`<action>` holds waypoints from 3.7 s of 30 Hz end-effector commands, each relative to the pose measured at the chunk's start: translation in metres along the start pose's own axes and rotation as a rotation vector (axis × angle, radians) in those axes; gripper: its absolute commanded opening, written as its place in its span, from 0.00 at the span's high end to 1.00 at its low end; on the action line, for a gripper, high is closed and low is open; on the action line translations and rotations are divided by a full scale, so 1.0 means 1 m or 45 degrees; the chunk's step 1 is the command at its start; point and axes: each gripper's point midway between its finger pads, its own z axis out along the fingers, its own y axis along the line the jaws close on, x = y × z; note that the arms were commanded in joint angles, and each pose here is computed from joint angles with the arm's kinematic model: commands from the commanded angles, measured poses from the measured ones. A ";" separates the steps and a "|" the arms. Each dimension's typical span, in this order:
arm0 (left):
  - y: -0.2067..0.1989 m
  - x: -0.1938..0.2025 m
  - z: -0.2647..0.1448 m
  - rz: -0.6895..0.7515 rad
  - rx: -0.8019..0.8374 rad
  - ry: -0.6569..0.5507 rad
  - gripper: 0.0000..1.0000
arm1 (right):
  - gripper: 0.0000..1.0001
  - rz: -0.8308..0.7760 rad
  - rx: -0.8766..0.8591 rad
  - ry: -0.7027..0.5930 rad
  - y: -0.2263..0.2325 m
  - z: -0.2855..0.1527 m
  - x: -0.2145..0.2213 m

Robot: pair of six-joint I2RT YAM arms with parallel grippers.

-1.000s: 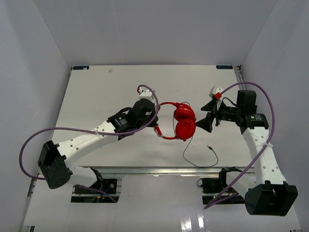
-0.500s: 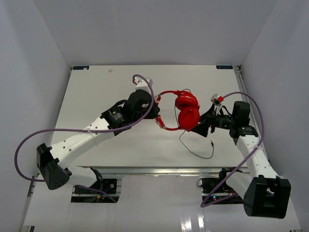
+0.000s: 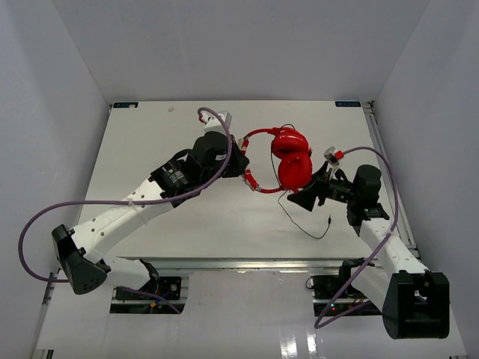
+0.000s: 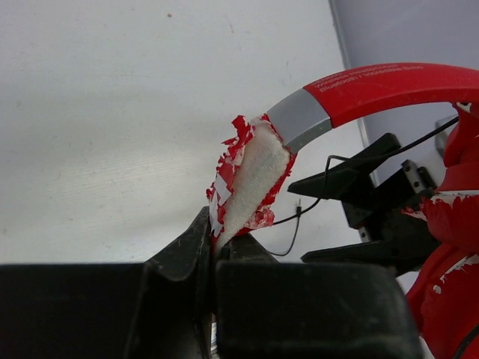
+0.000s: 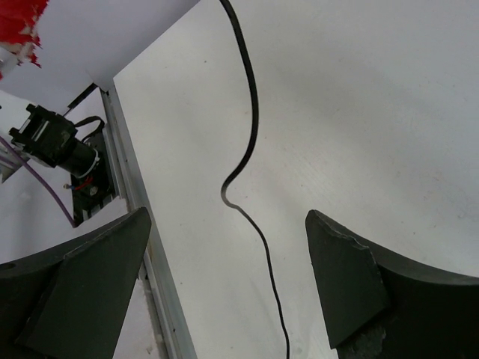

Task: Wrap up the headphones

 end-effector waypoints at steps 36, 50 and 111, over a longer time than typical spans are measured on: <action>-0.059 -0.132 -0.084 -0.253 0.220 -0.414 1.00 | 0.49 -0.698 -0.488 0.222 0.038 0.041 0.058; -0.052 -0.153 -0.092 -0.302 0.167 -0.513 1.00 | 0.91 -0.740 -0.441 0.237 0.062 0.026 0.024; -0.003 0.111 0.137 0.228 0.035 0.427 1.00 | 0.92 -1.881 0.342 0.556 0.035 -0.039 -0.133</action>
